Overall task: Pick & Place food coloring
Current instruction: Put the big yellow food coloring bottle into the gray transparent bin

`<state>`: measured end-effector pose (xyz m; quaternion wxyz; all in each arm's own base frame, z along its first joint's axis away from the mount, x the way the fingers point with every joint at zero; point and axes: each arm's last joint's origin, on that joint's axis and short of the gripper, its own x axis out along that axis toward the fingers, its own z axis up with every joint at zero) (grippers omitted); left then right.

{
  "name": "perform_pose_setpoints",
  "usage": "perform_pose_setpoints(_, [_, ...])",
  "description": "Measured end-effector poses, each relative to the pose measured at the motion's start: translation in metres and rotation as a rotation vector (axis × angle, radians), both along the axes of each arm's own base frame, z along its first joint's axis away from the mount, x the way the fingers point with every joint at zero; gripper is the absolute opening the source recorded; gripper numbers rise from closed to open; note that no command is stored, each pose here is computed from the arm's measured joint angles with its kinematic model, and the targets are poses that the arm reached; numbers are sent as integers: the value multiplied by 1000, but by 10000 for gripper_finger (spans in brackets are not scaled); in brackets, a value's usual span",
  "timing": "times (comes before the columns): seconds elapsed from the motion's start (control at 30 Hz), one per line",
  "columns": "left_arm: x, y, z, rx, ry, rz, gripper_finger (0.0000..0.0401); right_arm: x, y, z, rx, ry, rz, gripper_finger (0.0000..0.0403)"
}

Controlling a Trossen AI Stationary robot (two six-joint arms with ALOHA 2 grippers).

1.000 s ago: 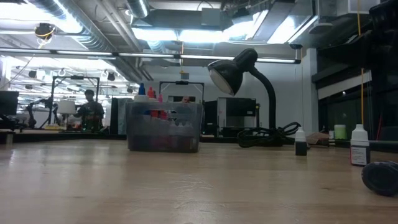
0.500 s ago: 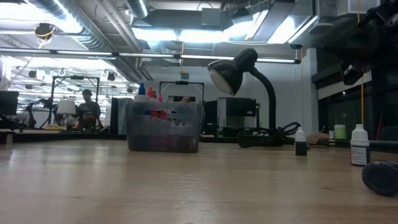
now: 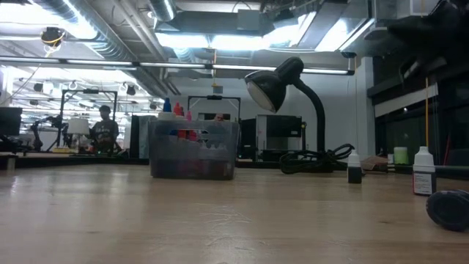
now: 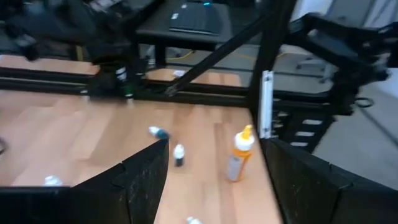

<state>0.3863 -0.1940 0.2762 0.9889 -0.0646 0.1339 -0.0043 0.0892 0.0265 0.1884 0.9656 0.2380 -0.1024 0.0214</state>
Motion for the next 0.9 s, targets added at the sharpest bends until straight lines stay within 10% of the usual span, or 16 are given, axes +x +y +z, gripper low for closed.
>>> perform_pose_setpoints(0.57, [0, -1, 1, 33, -2, -75, 264, 3, 2, 47, 4, 132, 15, 138])
perform_pose_setpoints(0.9, [1, -1, 6, 13, -31, -138, 264, 33, 22, 77, 112, 332, 270, 147])
